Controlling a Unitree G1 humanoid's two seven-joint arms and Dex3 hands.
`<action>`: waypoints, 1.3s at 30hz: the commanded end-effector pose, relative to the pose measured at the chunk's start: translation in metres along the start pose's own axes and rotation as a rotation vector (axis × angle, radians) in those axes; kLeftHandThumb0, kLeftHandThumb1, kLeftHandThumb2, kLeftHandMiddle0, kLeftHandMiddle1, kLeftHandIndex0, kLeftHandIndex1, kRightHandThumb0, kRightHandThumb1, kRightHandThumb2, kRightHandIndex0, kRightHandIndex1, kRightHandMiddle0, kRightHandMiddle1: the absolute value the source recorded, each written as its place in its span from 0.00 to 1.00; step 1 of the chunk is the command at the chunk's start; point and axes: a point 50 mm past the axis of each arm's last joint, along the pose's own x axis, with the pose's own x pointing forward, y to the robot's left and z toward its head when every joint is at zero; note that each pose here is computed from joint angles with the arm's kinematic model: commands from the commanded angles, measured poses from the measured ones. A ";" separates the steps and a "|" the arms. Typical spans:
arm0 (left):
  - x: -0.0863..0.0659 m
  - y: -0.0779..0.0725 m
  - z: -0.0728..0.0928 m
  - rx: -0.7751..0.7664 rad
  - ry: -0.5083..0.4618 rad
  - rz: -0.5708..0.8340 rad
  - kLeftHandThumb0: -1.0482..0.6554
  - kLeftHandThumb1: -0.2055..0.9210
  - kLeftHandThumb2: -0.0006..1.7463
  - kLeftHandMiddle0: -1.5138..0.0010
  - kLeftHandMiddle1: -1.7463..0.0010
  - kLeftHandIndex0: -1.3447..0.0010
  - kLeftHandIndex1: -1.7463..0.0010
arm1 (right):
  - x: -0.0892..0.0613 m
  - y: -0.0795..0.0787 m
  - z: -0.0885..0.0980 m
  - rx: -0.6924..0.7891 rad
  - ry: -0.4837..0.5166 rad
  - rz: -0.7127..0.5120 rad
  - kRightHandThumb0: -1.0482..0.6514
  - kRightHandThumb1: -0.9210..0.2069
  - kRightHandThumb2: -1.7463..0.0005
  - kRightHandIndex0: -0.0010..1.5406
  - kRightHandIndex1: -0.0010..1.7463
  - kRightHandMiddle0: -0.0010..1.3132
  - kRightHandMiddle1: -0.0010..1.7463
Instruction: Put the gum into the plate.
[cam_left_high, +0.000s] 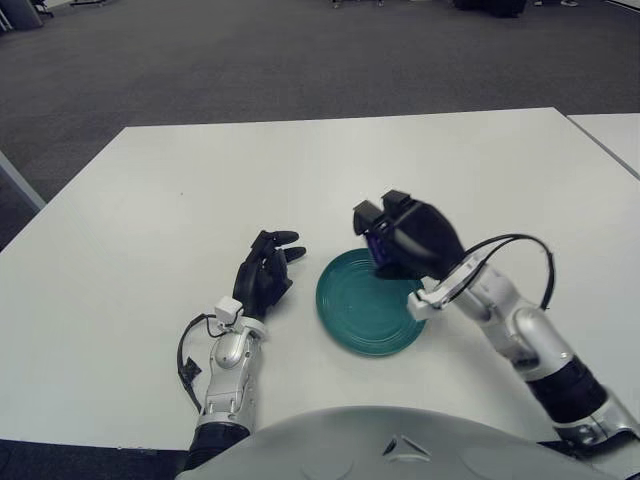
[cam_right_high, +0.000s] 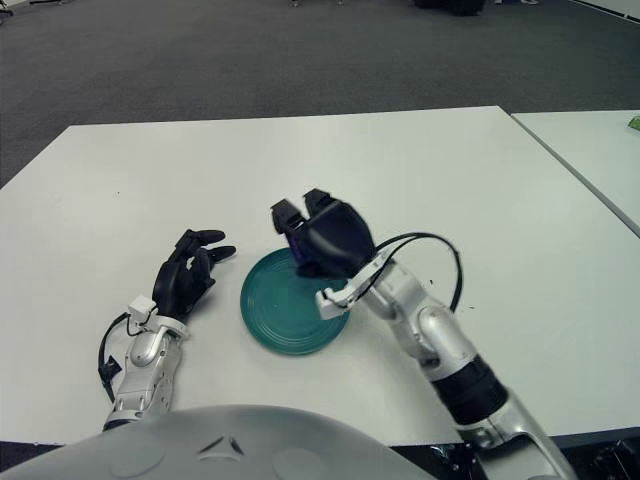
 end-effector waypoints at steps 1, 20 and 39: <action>-0.004 0.004 -0.011 -0.010 0.082 0.027 0.13 1.00 0.47 0.71 0.35 0.75 0.22 | 0.000 0.007 0.007 0.011 -0.016 0.013 0.35 0.48 0.29 0.76 1.00 0.43 1.00; -0.004 0.003 -0.014 -0.026 0.126 0.054 0.13 1.00 0.50 0.74 0.34 0.77 0.22 | -0.011 0.020 0.038 -0.009 -0.055 0.216 0.39 0.17 0.56 0.53 1.00 0.24 1.00; -0.004 0.004 -0.017 -0.046 0.049 0.006 0.09 1.00 0.54 0.78 0.65 0.91 0.34 | -0.019 0.013 0.020 0.251 0.046 0.138 0.00 0.00 0.44 0.01 0.03 0.00 0.09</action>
